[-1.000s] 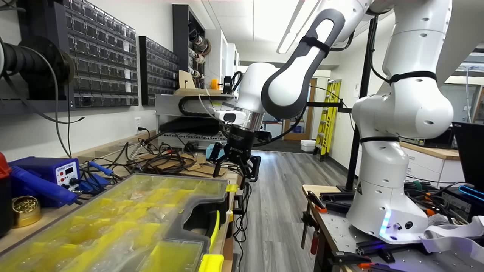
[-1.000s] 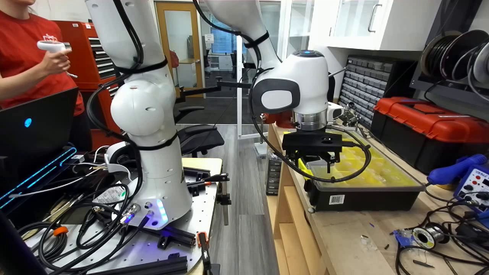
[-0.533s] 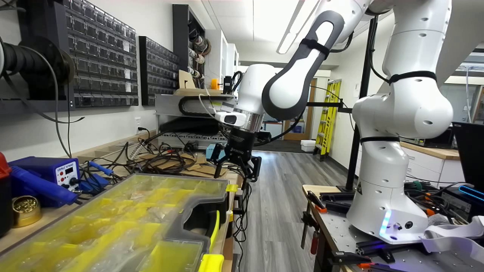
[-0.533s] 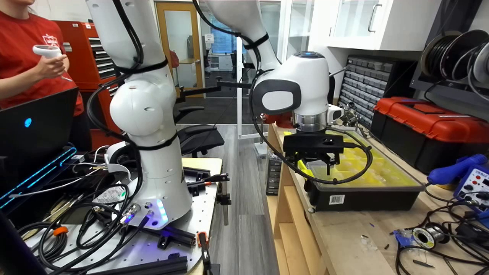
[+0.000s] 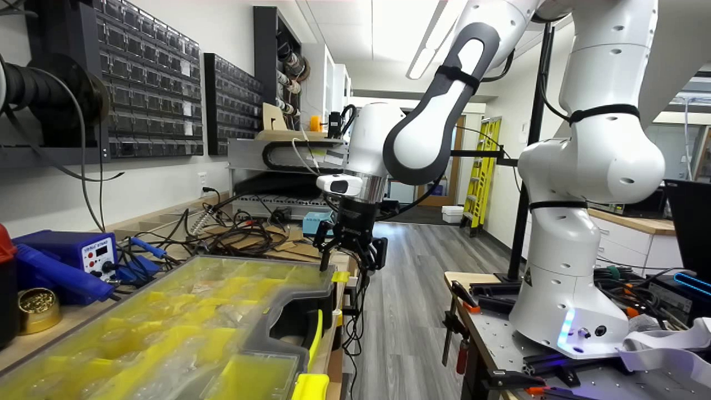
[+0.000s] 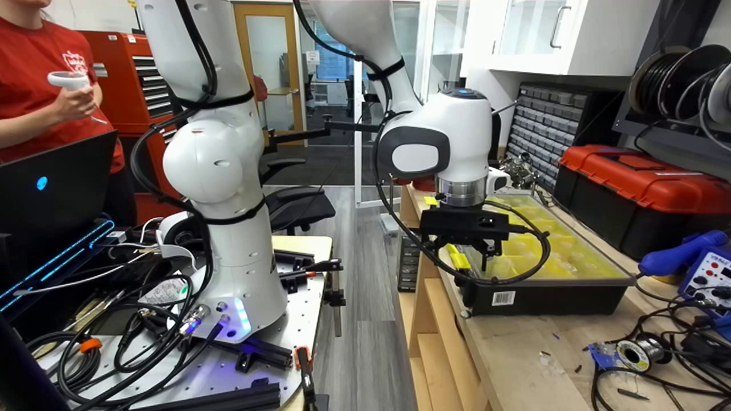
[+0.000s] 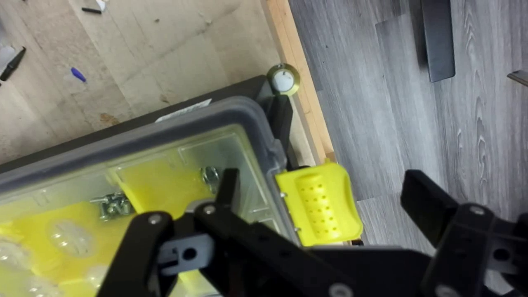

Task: Open the lid of the black briefcase

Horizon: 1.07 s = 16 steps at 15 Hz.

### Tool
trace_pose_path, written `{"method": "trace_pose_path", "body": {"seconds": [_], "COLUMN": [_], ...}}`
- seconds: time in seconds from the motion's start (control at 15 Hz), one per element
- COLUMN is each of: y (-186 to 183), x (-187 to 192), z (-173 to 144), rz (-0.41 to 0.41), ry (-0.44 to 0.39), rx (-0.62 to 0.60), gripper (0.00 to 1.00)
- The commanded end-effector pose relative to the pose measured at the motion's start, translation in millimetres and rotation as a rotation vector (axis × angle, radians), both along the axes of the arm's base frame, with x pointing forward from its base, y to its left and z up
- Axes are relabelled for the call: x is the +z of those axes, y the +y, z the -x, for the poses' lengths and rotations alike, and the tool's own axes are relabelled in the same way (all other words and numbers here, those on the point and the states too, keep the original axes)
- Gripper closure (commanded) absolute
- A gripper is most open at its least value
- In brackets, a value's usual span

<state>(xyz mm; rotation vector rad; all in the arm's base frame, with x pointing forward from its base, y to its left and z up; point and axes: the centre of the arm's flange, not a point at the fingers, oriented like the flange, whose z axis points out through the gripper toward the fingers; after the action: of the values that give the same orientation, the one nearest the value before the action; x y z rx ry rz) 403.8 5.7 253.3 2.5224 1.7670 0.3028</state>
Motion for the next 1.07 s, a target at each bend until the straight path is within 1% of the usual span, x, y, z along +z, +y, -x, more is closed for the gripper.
{"method": "trace_pose_path", "body": {"seconds": [0.0, 0.4, 0.73, 0.87, 1.0], "y": [-2.2, -10.2, -15.5, -17.0, -19.7], "x": [-1.0, 13.1, 23.6, 30.7, 38.0], "z": [29.8, 28.6, 30.0, 30.4, 27.8], "rz": [0.003, -0.022, -0.034, -0.035, -0.037], "ry": [-0.005, -0.055, -0.073, -0.077, -0.089], "rx": [-0.007, -0.037, -0.048, -0.05, -0.054], "gripper": [0.26, 0.66, 0.77, 0.89, 0.95]}}
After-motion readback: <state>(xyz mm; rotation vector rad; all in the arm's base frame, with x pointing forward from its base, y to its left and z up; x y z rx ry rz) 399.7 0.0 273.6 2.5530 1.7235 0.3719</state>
